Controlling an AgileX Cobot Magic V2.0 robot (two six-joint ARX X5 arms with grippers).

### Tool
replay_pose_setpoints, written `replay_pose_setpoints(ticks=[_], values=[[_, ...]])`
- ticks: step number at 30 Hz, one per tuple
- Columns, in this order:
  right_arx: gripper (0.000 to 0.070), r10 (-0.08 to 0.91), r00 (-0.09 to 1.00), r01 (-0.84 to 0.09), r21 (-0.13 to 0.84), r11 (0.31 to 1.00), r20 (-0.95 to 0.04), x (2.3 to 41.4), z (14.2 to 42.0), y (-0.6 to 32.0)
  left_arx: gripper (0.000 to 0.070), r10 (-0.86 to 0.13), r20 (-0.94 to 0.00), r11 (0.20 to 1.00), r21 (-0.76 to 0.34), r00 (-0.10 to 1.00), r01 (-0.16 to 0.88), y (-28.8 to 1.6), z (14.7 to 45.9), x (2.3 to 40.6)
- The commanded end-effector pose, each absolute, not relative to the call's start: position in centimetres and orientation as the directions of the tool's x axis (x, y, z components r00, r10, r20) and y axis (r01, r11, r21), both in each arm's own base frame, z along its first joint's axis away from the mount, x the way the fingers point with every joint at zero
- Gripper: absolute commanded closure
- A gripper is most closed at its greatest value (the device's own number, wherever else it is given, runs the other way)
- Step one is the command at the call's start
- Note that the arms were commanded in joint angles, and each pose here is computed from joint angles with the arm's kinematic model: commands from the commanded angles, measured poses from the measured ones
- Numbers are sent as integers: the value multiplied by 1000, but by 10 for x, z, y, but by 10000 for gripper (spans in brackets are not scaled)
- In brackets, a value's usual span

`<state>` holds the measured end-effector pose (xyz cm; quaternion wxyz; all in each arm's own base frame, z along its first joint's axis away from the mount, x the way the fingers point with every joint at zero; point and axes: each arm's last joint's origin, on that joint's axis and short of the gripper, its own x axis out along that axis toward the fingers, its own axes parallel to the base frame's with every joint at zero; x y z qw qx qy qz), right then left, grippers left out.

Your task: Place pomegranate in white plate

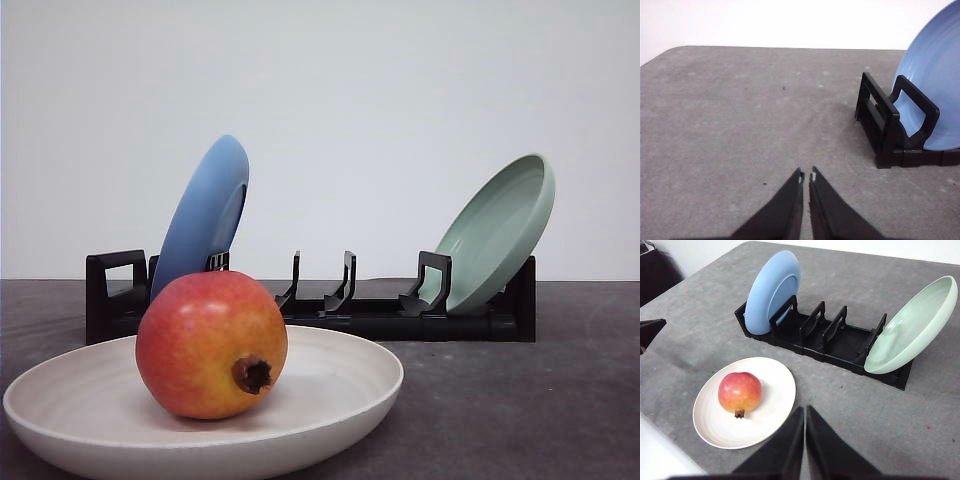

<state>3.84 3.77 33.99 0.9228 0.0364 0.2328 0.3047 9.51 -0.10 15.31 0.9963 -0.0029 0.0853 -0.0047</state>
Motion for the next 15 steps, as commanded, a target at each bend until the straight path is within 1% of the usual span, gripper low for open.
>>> replay_pose_setpoints(ticks=[1, 8, 12, 14, 15], values=[[700, 589, 704, -558, 204, 805, -398, 38, 343, 38, 700, -11, -179, 1000, 9, 984, 13, -1, 149, 96], [700, 586, 706, -555, 204, 807, -398, 38, 342, 38, 700, -11, -179, 1000, 9, 984, 13, -1, 149, 96], [700, 545, 737, -500, 220, 838, -401, 42, 339, 35, 700, -11, -179, 1000, 9, 984, 13, -1, 149, 96], [700, 505, 766, -446, 236, 863, -398, 49, 332, 36, 700, -11, -179, 1000, 9, 984, 13, -1, 149, 96], [700, 470, 793, -405, 242, 882, -387, 54, 327, 35, 700, -11, -179, 1000, 8, 984, 13, -1, 149, 96]])
